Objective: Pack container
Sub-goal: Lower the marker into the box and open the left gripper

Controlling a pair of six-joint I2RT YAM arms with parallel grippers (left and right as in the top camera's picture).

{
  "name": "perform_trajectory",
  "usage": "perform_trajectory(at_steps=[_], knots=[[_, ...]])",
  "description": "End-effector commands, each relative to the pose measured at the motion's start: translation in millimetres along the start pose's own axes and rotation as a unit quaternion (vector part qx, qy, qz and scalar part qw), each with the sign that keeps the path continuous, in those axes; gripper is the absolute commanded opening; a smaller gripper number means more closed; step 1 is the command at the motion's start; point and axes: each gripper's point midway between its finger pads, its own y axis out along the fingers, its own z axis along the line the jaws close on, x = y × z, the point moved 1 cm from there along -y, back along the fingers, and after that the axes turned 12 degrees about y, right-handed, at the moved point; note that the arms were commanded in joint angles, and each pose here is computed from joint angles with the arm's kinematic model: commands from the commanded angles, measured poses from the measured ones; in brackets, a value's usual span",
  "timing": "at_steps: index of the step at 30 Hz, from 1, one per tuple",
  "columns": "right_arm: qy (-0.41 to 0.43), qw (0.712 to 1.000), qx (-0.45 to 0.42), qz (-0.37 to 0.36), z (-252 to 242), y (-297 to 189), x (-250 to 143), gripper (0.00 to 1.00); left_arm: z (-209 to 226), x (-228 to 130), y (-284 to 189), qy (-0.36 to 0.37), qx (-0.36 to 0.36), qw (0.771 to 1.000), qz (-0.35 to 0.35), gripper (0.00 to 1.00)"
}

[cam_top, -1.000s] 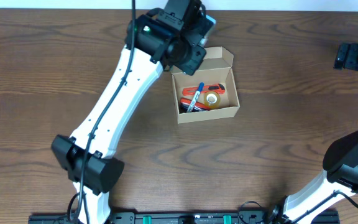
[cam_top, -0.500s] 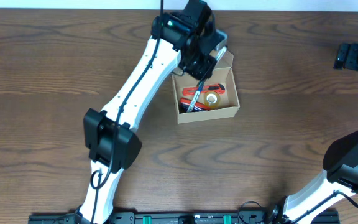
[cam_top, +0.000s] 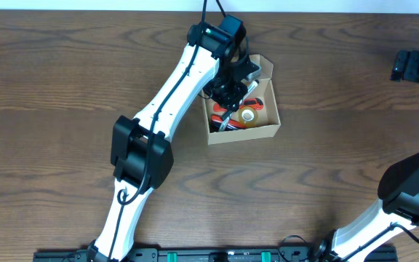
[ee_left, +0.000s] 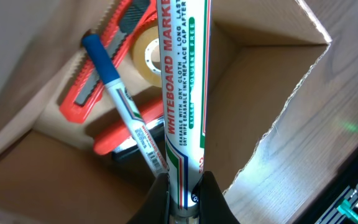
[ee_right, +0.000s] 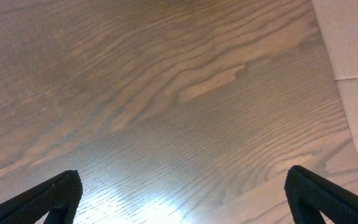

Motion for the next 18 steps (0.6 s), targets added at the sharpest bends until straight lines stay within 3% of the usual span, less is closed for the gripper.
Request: perform_trajectory(at_steps=[1,18], knots=[[0.008,1.0,-0.002,0.007,-1.3,5.2,-1.7,0.99,0.6,0.7,9.3,0.02,-0.019,1.0,0.003,0.06],[0.008,1.0,-0.002,0.007,-1.3,5.2,-1.7,0.99,3.8,-9.0,40.5,0.01,-0.054,0.998,0.034,0.06]])
